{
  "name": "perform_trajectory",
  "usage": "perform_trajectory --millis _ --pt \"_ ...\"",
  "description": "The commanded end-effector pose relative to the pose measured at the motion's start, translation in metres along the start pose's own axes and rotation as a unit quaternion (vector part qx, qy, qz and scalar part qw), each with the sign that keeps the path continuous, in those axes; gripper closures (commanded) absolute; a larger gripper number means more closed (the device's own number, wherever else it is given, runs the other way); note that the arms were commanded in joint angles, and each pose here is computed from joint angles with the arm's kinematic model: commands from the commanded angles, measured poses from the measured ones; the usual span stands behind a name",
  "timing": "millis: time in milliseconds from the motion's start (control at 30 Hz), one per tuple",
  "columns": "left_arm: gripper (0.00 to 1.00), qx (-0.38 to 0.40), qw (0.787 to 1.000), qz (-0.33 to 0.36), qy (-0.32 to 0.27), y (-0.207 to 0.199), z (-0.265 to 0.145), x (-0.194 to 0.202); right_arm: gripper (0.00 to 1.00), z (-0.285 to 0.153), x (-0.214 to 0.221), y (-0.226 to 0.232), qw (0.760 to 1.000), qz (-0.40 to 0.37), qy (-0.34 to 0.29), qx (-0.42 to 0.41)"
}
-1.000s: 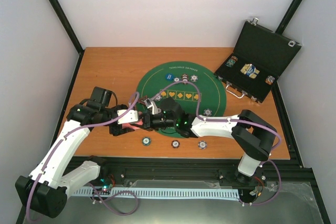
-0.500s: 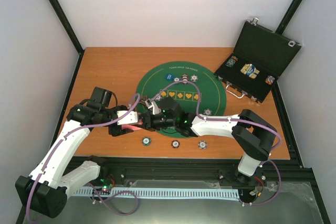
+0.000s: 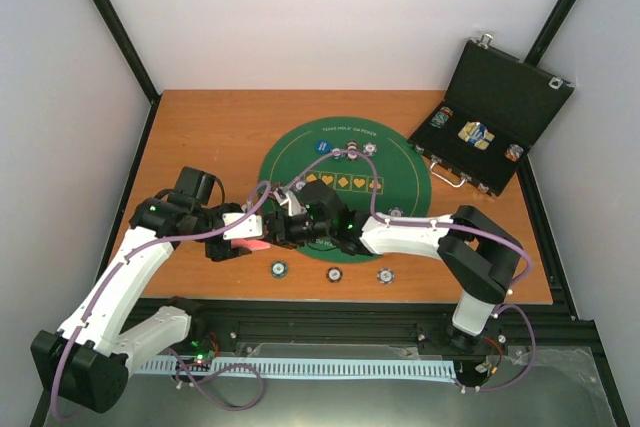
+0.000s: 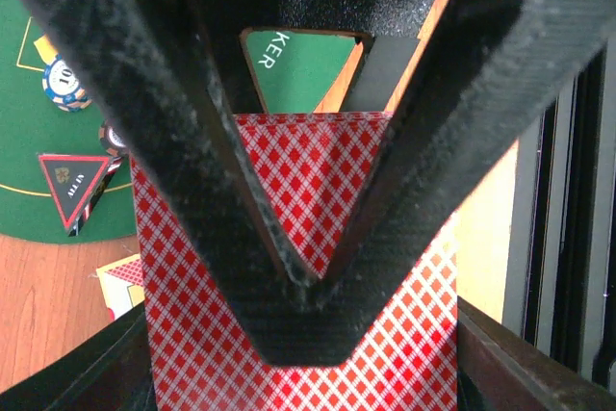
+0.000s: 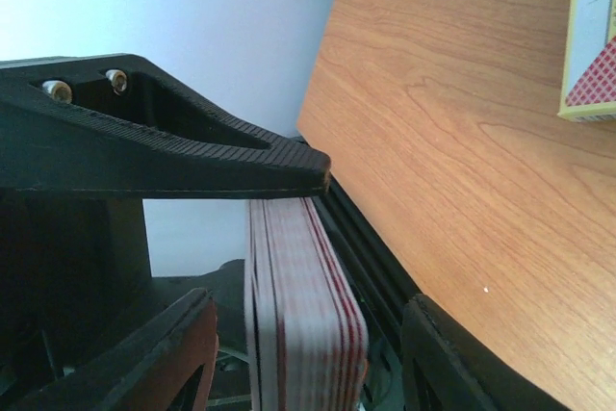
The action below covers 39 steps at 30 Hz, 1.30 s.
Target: Distribute texas hold em gaming equipment
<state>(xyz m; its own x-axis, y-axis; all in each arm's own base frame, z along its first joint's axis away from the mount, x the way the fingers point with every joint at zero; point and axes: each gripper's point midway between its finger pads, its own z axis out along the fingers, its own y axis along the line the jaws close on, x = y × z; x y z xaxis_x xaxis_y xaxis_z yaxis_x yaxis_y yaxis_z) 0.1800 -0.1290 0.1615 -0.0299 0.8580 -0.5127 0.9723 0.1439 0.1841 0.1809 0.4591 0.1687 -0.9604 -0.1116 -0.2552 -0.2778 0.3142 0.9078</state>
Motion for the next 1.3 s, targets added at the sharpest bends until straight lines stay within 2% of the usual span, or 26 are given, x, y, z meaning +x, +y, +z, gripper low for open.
perform_trajectory --millis 0,100,167,233,1000,1267 --pt "0.99 0.002 1.0 0.018 -0.006 0.001 0.0 -0.004 0.46 0.008 0.0 0.009 1.0 -0.013 0.015 -0.017" --pt "0.99 0.0 1.0 0.018 -0.007 0.001 -0.001 -0.005 0.48 0.01 0.0 0.007 1.0 -0.01 0.017 -0.018" --pt "0.99 -0.002 1.0 0.018 -0.007 0.001 -0.001 -0.005 0.53 0.011 0.001 0.003 1.0 -0.005 0.018 -0.014" --pt "0.99 -0.004 1.0 0.019 -0.007 0.001 -0.003 -0.005 0.55 0.01 0.002 -0.002 1.0 0.0 0.018 -0.012" --pt "0.99 -0.016 1.0 0.02 -0.007 0.009 -0.009 -0.01 0.55 -0.027 0.009 -0.041 0.997 0.001 0.019 0.069" --pt "0.99 -0.009 1.0 0.015 -0.008 0.009 -0.005 -0.01 0.49 -0.018 0.004 -0.004 0.999 -0.022 0.019 0.016"
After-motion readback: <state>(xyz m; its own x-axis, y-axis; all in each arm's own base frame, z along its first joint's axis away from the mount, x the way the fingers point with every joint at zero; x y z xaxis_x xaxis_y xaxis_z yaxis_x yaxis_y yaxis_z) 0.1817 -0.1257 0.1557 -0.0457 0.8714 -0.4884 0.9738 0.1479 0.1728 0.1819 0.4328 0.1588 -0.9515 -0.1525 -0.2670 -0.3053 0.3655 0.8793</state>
